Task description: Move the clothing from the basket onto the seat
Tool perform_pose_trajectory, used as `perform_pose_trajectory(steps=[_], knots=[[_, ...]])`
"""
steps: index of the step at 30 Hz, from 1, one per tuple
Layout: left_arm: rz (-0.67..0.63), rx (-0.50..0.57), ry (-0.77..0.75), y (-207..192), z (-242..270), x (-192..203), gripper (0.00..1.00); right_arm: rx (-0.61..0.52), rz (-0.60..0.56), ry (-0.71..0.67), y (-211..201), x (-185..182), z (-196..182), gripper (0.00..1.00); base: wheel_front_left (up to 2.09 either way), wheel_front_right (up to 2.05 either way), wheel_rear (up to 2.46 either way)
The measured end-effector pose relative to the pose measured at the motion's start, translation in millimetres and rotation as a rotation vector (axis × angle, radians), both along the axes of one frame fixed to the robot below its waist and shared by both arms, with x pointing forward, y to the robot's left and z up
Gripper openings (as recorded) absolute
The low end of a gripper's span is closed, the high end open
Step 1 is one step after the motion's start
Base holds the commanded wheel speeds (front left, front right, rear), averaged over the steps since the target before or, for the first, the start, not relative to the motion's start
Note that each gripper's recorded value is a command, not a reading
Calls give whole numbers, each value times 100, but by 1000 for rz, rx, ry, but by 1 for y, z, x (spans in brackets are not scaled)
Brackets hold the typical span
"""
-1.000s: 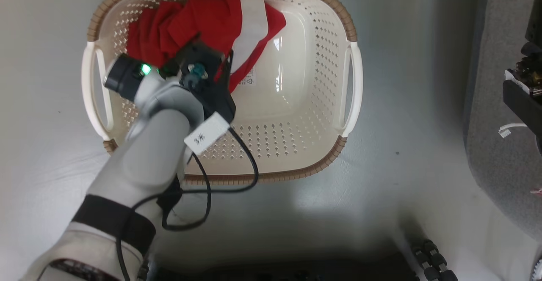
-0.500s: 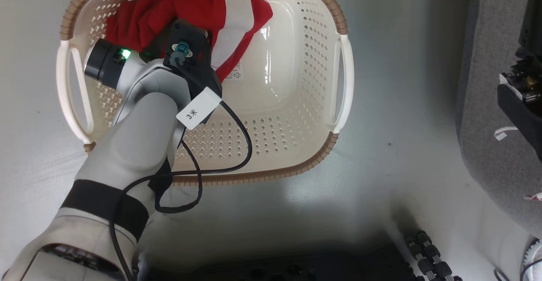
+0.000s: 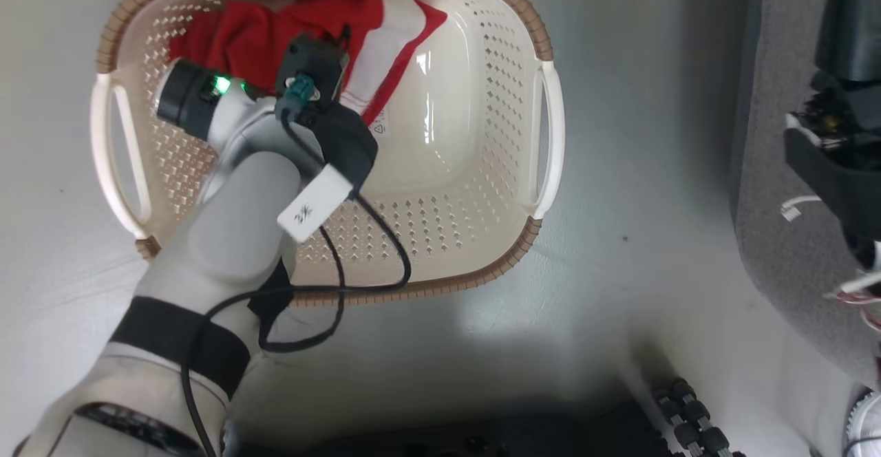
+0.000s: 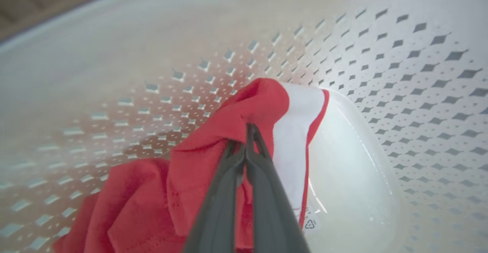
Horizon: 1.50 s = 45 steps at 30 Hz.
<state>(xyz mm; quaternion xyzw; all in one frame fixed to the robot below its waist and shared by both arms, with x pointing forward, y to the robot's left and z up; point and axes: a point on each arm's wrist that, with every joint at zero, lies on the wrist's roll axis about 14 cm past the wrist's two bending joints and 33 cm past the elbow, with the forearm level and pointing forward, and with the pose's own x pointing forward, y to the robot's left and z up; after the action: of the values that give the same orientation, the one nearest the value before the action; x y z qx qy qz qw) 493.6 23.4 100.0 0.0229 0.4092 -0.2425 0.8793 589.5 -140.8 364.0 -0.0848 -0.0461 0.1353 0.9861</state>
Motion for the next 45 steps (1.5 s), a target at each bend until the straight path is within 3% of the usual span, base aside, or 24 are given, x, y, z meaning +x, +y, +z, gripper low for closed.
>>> perform_pose_trajectory(steps=[9,17,31,45], knots=[[36,-91,-56,-4,40,-6,0,-10,19,72,10,-4,-12,100,0,0,0],[28,-146,-159,-8,96,8,0,0,43,84,23,-9,2,100,0,0,0],[11,-238,-472,-8,236,55,0,64,36,124,37,-32,31,100,0,0,0],[-49,-278,-764,-6,375,62,0,111,67,119,59,-65,78,100,0,0,0]])
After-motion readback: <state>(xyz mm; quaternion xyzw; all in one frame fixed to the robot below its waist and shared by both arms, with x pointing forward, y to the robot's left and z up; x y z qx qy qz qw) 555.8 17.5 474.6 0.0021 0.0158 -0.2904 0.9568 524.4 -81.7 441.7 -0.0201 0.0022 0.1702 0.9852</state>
